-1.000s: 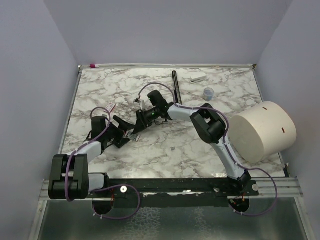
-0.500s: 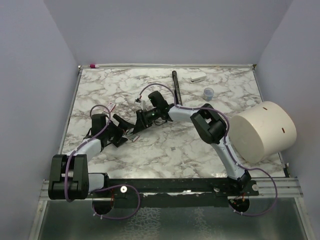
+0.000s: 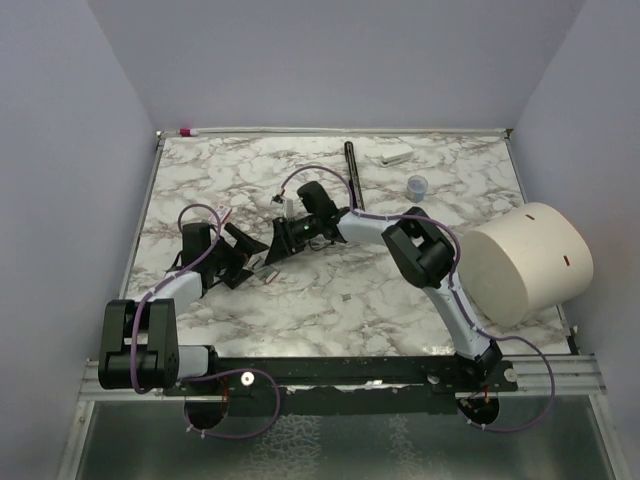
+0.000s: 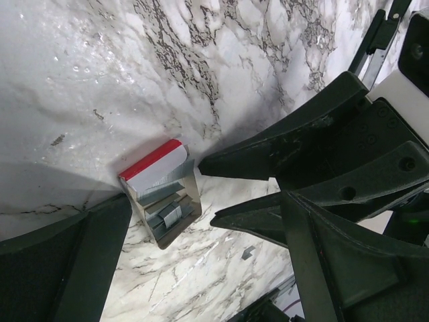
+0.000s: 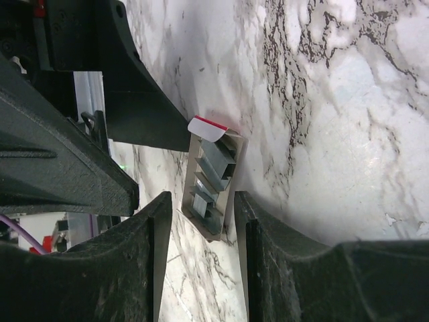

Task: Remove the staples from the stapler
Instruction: Adjust the staple in the staple box.

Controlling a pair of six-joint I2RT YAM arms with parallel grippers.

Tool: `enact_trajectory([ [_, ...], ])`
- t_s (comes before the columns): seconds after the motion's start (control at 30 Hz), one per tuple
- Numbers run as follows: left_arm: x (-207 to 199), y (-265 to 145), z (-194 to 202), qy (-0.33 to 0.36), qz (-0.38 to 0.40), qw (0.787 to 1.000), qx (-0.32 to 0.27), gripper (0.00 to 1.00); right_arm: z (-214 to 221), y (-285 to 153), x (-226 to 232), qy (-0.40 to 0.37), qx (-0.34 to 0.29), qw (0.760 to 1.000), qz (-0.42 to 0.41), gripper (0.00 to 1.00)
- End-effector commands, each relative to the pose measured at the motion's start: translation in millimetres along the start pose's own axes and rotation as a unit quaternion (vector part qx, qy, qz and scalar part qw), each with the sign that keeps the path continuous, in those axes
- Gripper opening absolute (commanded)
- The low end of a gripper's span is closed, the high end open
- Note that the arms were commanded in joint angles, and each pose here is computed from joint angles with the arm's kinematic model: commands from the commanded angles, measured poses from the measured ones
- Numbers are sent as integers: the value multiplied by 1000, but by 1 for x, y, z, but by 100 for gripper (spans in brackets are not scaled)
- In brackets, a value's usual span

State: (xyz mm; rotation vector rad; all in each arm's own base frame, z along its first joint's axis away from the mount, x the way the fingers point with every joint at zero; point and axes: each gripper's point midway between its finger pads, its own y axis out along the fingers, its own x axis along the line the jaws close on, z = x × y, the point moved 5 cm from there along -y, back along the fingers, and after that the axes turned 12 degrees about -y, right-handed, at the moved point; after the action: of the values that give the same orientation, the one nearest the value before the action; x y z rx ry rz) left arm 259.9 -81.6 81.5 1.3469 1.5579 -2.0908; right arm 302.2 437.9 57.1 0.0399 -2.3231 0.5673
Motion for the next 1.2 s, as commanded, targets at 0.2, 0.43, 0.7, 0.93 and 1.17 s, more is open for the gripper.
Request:
enact_trajectory([
  [0.2, 14, -1, 8, 1, -12, 1000, 11, 98, -3, 12, 22, 23, -32, 997, -70, 42],
  [0.43, 14, -6, 8, 8, -14, 1000, 1, 99, 1, 11, 20, 24, -26, 998, -58, 42],
  [0.7, 13, -8, 4, 12, -18, 1000, -8, 99, 0, -12, 5, 27, -34, 999, 0, 42],
  [0.93, 13, -7, 3, 17, -18, 1000, -8, 99, 9, -6, -1, 30, -18, 999, 8, 42],
  [1.17, 12, -8, 3, 18, -17, 1000, -7, 99, 15, 12, 1, 35, -8, 999, -6, 42],
])
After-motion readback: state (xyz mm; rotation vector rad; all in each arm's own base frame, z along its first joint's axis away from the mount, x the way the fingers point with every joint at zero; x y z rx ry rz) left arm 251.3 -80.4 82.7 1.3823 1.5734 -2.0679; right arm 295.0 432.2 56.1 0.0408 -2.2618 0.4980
